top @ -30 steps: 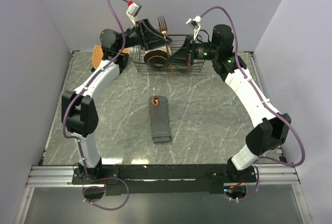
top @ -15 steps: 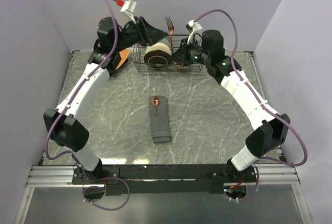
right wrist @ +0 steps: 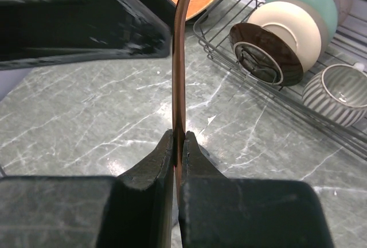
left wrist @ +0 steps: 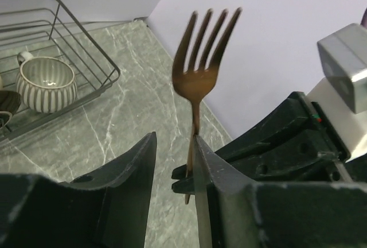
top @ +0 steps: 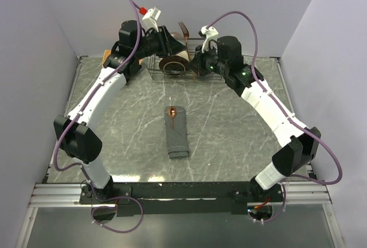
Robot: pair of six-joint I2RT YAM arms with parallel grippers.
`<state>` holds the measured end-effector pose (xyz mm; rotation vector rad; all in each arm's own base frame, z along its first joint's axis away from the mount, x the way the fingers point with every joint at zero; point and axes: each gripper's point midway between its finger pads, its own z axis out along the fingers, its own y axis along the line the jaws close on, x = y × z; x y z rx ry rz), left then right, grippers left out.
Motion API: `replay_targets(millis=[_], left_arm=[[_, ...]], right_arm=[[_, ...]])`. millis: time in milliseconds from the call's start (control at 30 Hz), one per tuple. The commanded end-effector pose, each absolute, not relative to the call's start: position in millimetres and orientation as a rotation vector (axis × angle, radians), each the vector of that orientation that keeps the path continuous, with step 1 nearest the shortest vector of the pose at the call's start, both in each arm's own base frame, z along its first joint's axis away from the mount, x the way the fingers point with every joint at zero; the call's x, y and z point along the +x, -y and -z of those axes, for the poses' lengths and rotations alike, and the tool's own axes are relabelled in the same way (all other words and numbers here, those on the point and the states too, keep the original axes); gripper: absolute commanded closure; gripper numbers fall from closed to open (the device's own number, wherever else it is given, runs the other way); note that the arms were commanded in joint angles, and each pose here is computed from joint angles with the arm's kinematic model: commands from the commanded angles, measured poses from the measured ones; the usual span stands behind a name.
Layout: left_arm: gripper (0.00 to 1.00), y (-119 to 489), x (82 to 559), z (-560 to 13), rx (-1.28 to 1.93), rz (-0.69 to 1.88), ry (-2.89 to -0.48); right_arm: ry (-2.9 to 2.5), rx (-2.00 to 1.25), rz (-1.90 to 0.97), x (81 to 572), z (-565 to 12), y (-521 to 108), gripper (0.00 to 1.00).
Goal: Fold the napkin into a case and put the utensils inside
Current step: Pass from the right arm to the left
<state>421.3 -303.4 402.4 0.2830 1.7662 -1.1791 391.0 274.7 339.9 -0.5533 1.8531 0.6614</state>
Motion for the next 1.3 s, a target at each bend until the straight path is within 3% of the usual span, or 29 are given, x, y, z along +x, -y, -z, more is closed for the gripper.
replay_targets(millis=[0, 667, 1267], left_arm=[[0.63, 305, 418, -422, 0.315, 1.179, -1.721], [0.54, 295, 404, -435, 0.336, 1.265, -1.632], [0.6, 296, 388, -453, 0.465, 1.35, -1.53]], right_arm=[[-1.725, -0.578, -0.653, 381, -382, -272, 1.0], [-1.745, -0.547, -0.684, 380, -376, -275, 1.0], [-1.764, -0.577, -0.67, 383, -365, -272, 1.0]])
